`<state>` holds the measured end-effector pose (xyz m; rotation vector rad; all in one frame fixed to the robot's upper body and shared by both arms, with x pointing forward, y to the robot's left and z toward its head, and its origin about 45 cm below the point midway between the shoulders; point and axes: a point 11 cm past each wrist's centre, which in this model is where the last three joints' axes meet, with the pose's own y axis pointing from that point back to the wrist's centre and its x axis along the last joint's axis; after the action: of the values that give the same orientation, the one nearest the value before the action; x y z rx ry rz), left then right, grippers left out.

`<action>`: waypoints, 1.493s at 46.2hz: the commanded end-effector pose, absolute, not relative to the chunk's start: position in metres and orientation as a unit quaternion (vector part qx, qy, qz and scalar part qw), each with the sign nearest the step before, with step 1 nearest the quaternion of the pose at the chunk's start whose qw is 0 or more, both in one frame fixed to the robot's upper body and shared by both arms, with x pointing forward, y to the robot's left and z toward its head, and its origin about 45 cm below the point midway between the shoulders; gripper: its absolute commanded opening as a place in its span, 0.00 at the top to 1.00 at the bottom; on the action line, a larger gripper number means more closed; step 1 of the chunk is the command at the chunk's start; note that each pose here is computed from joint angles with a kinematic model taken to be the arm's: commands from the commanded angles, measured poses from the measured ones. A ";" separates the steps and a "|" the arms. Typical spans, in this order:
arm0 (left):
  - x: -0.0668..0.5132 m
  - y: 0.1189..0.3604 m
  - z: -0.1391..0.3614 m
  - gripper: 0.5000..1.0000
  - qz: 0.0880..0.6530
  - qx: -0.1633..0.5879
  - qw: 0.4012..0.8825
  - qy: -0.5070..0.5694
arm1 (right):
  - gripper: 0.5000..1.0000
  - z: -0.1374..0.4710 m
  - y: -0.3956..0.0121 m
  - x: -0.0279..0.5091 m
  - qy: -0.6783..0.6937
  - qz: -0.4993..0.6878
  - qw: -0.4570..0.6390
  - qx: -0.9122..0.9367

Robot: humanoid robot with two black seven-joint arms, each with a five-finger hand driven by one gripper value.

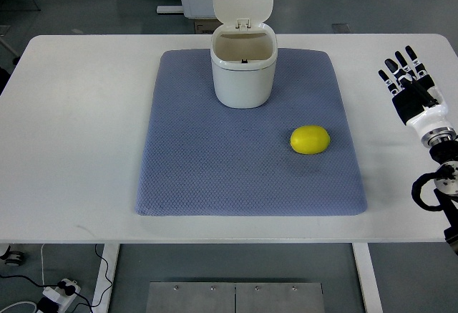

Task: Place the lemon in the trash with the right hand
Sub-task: 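Raise the right hand and swing it over the mat toward the lemon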

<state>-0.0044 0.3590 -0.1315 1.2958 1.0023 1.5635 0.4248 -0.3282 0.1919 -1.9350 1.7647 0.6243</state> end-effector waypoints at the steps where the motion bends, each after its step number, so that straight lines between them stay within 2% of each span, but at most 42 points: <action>1: -0.005 0.359 -0.131 0.00 0.625 0.518 0.424 0.401 | 0.00 0.192 -0.328 0.424 0.637 0.226 0.224 -0.703; 17: -0.004 0.359 -0.131 0.00 0.625 0.518 0.425 0.401 | 0.00 0.203 -0.339 0.422 0.645 0.170 0.234 -0.707; 26: -0.004 0.359 -0.131 0.00 0.625 0.518 0.425 0.401 | 0.00 0.220 -0.345 0.425 0.626 0.090 0.165 -0.757; 33: -0.005 0.359 -0.131 0.00 0.625 0.518 0.424 0.401 | 0.00 0.225 -0.323 0.427 0.590 0.068 0.125 -0.795; 43: -0.004 0.359 -0.131 0.00 0.625 0.518 0.425 0.401 | 0.00 0.241 -0.313 0.430 0.547 0.030 0.040 -0.835; 57: -0.004 0.359 -0.131 0.00 0.625 0.518 0.425 0.401 | 0.00 0.244 -0.336 0.432 0.536 0.047 -0.082 -0.839; 69: -0.005 0.359 -0.131 0.00 0.625 0.518 0.424 0.401 | 0.00 0.285 -0.353 0.441 0.508 -0.027 -0.144 -0.849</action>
<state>-0.0044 0.3590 -0.1315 1.2956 1.0024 1.5637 0.4403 -0.3497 0.2772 -2.9055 1.7723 -0.0256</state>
